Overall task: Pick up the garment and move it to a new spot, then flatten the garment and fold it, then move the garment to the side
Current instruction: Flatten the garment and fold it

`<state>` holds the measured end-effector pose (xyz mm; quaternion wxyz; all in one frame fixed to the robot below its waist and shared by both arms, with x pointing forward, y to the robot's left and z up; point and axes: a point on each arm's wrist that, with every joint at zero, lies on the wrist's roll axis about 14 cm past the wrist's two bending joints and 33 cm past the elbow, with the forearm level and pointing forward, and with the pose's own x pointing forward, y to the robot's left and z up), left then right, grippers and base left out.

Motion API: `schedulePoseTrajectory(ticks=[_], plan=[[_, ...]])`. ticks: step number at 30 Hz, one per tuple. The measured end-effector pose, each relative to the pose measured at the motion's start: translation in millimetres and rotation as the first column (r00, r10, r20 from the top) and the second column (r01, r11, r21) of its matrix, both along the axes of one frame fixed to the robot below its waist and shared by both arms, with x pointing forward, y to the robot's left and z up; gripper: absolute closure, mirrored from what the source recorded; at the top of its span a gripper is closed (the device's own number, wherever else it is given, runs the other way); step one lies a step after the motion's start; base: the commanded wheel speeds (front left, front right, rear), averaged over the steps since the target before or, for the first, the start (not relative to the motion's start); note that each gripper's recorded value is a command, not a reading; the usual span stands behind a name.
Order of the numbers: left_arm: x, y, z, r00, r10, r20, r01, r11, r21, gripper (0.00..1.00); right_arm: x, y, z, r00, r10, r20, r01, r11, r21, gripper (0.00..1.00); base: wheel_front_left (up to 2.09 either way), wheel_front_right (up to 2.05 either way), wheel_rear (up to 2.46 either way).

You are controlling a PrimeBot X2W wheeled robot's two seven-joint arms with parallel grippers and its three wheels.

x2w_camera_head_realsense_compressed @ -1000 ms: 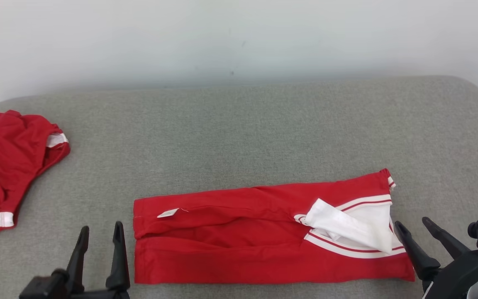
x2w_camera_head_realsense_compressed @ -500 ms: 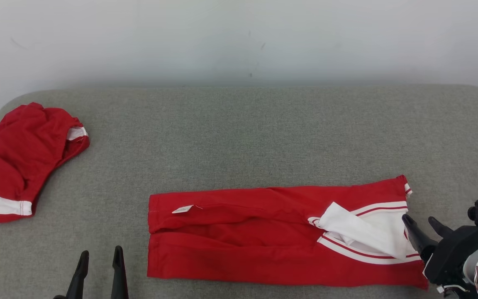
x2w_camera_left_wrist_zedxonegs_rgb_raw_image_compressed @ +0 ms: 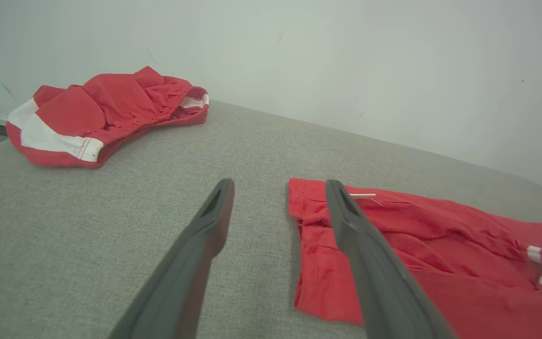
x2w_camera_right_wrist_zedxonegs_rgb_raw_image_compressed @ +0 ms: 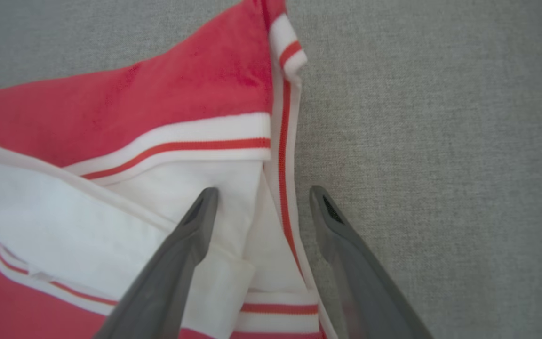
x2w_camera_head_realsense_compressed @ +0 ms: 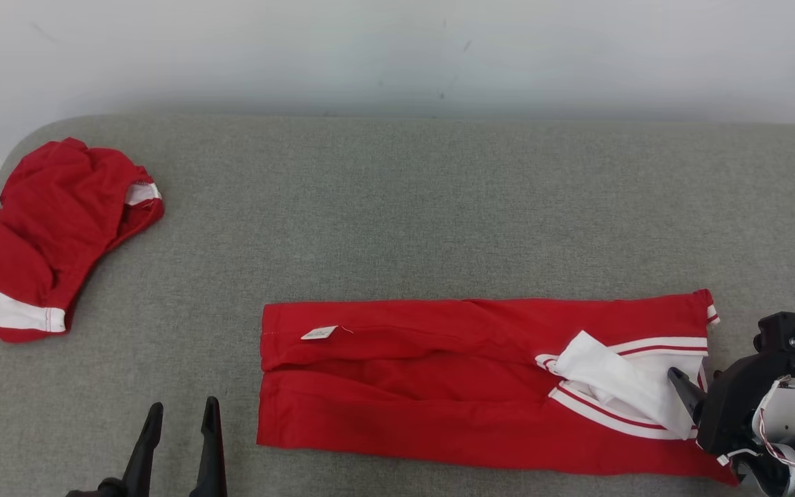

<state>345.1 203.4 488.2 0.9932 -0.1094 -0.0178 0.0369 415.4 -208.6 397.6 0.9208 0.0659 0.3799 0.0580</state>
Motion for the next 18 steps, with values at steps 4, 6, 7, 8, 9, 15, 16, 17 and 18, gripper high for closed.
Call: schedulePoseTrajectory(ticks=[4,6,7,8,9,15,16,17,18], plan=[[5,1,0,1.000,0.002,-0.001,-0.002,1.000,0.005,0.00,0,-4,-15,0.998,-0.002,-0.057,0.001,1.000,-0.027,0.00,0.00,0.00,0.00],[7,1,-1,1.000,0.002,-0.003,-0.002,1.000,0.007,0.00,2,-4,-20,0.996,-0.002,-0.084,-0.001,0.999,-0.034,0.00,0.00,0.00,0.00],[7,2,-2,1.000,0.004,-0.006,-0.004,1.000,0.007,0.00,3,-4,-22,0.996,-0.006,-0.092,0.003,1.000,-0.029,0.00,0.00,0.00,0.00],[8,2,-3,1.000,0.005,-0.008,-0.005,1.000,0.008,0.00,4,-1,-24,0.995,-0.003,-0.102,0.000,1.000,-0.025,0.00,0.00,0.00,0.00],[9,3,-3,1.000,0.007,-0.009,-0.006,1.000,0.008,0.00,5,2,-26,0.994,0.002,-0.110,-0.004,1.000,-0.020,0.00,0.00,0.00,0.00],[12,4,-6,1.000,0.006,-0.019,-0.006,1.000,0.010,0.00,11,11,-29,0.991,0.015,-0.129,-0.015,1.000,0.001,1.00,0.00,0.00,0.00],[12,4,-7,1.000,0.006,-0.022,-0.006,1.000,0.011,0.00,11,12,-30,0.991,0.020,-0.129,-0.020,1.000,0.001,1.00,0.00,0.00,0.00],[13,4,-8,1.000,0.004,-0.023,-0.004,1.000,0.011,0.00,12,14,-29,0.992,0.023,-0.127,-0.023,1.000,0.003,1.00,0.00,0.00,0.00],[14,3,-8,1.000,0.002,-0.023,-0.002,1.000,0.015,0.00,13,16,-28,0.992,0.025,-0.122,-0.024,1.000,0.009,1.00,0.00,0.00,0.00]])
